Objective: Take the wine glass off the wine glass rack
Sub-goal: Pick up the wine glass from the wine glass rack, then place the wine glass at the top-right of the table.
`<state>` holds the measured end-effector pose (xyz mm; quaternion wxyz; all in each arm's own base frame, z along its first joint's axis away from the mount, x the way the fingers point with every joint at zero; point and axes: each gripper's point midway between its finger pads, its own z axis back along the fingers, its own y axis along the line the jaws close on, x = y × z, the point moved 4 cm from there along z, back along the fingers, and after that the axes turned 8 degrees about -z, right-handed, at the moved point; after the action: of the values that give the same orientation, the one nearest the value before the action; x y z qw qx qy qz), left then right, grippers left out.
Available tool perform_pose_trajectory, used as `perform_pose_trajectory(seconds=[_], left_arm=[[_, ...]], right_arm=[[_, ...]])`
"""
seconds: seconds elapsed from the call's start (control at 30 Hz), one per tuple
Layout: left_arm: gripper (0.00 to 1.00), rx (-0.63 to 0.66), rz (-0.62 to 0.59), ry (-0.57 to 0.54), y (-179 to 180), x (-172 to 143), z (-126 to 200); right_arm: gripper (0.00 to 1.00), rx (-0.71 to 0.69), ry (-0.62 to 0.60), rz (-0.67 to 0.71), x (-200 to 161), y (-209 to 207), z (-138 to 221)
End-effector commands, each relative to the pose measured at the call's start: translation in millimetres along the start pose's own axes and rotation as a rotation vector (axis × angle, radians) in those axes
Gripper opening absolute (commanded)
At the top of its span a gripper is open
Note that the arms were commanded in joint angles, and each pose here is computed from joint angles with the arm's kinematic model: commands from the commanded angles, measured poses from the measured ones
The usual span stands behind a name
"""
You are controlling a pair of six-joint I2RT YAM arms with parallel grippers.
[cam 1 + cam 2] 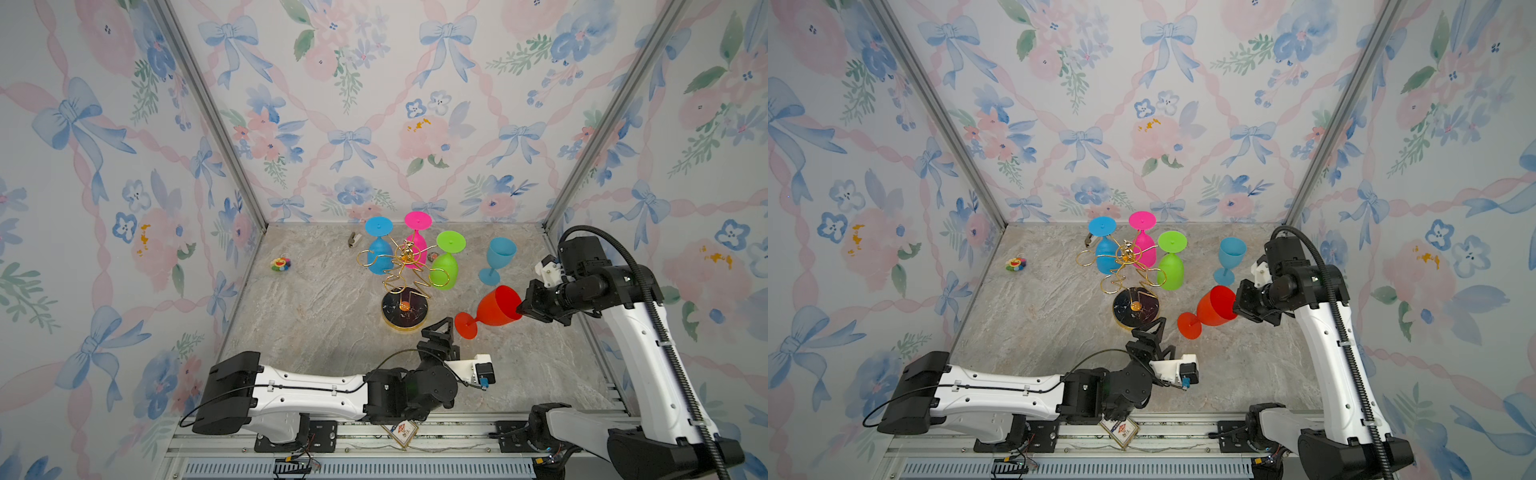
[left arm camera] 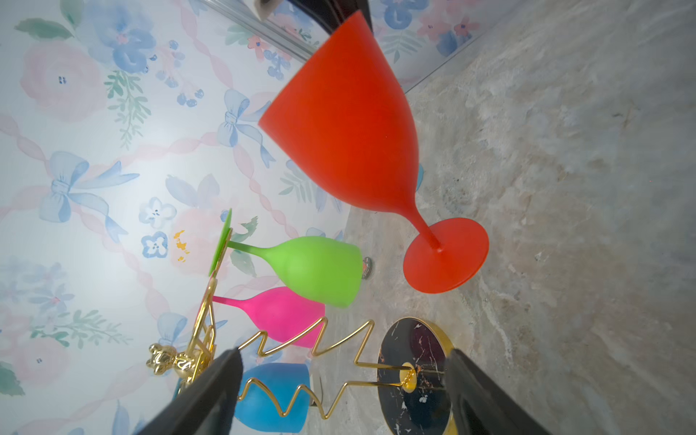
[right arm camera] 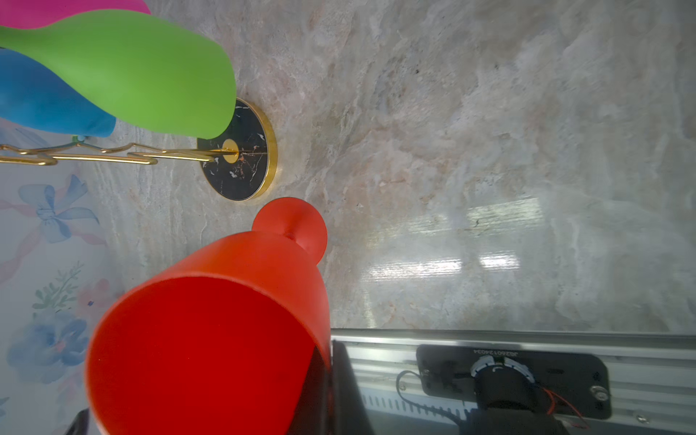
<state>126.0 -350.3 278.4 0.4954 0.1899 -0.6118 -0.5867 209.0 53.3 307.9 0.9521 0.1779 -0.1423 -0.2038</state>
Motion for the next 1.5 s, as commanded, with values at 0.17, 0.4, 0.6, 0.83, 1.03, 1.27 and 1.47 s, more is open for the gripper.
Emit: perform_pose_trajectory(seconds=[0.17, 0.4, 0.6, 0.83, 1.03, 1.27, 1.47], left_arm=[[0.89, -0.104, 0.433, -0.14, 42, 13, 29], [0.92, -0.209, 0.617, -0.205, 61, 14, 44], [0.95, -0.278, 0.818, -0.28, 98, 15, 68], [0.96, -0.257, 1.009, -0.315, 153, -6, 92], [0.96, -0.266, 1.038, -0.241, 152, -20, 85], [0.94, -0.278, 1.149, -0.204, 156, -27, 70], [0.93, -0.227, 1.262, -0.156, 167, -44, 58]], right_arm=[[0.0, -0.25, -0.23, 0.161, 42, -25, 21], [0.0, -0.332, -0.267, 0.227, 80, -26, 17], [0.0, -0.376, -0.232, 0.232, 105, -29, 5], [0.0, -0.432, -0.211, 0.147, 130, -58, -12], [0.0, -0.36, -0.27, 0.029, 160, -82, -16], [0.0, -0.316, -0.246, -0.051, 196, -94, -37], [0.0, -0.318, -0.25, -0.087, 224, -95, -60]])
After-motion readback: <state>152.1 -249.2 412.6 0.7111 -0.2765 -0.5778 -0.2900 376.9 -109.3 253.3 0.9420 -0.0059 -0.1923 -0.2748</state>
